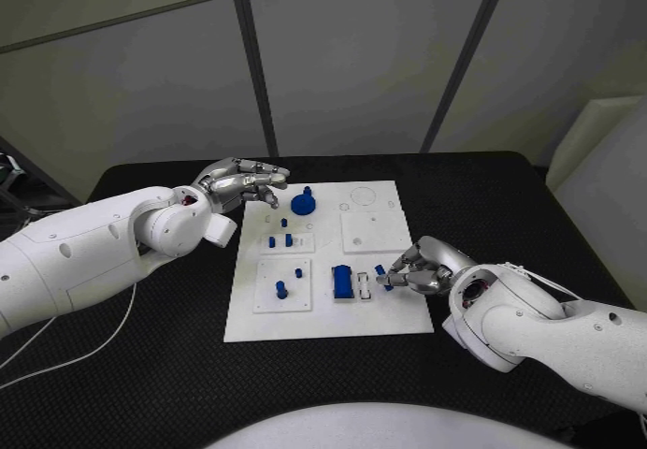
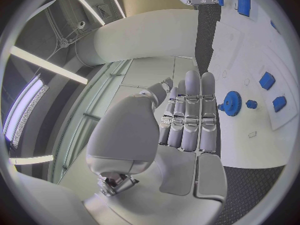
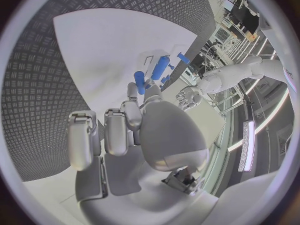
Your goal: Assemble the parts on the task board
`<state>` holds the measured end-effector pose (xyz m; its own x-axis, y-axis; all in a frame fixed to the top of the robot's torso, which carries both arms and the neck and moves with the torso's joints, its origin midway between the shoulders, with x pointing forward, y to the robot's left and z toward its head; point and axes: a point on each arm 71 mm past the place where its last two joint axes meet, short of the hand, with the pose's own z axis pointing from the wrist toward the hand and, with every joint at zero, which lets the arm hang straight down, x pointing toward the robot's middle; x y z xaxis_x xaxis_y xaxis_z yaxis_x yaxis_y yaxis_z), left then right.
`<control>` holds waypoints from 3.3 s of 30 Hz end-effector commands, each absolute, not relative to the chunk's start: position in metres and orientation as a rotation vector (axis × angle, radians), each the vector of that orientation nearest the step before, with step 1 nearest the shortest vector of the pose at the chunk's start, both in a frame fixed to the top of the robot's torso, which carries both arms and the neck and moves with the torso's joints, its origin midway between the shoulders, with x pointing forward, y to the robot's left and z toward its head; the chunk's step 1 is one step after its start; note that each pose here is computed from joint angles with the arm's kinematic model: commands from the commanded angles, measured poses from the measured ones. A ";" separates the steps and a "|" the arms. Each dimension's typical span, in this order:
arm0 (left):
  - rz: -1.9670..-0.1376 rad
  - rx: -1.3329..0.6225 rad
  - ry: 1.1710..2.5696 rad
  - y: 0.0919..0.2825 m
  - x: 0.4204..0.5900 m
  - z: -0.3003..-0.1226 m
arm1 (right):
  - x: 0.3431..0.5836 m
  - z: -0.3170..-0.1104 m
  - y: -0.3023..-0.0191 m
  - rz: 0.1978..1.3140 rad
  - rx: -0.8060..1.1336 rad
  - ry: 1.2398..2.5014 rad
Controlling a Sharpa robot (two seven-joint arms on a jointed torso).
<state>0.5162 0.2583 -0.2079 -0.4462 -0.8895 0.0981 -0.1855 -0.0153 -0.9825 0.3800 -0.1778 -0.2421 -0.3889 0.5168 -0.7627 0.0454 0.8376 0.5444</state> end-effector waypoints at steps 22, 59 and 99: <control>-1.521 -1.124 1.656 0.256 0.516 -0.205 | 0.388 -0.255 -0.153 0.545 0.423 2.030; -1.518 -1.127 1.664 0.256 0.517 -0.206 | 0.390 -0.256 -0.157 0.519 0.356 2.020; -1.517 -1.129 1.668 0.255 0.518 -0.207 | 0.395 -0.251 -0.153 0.631 0.323 1.923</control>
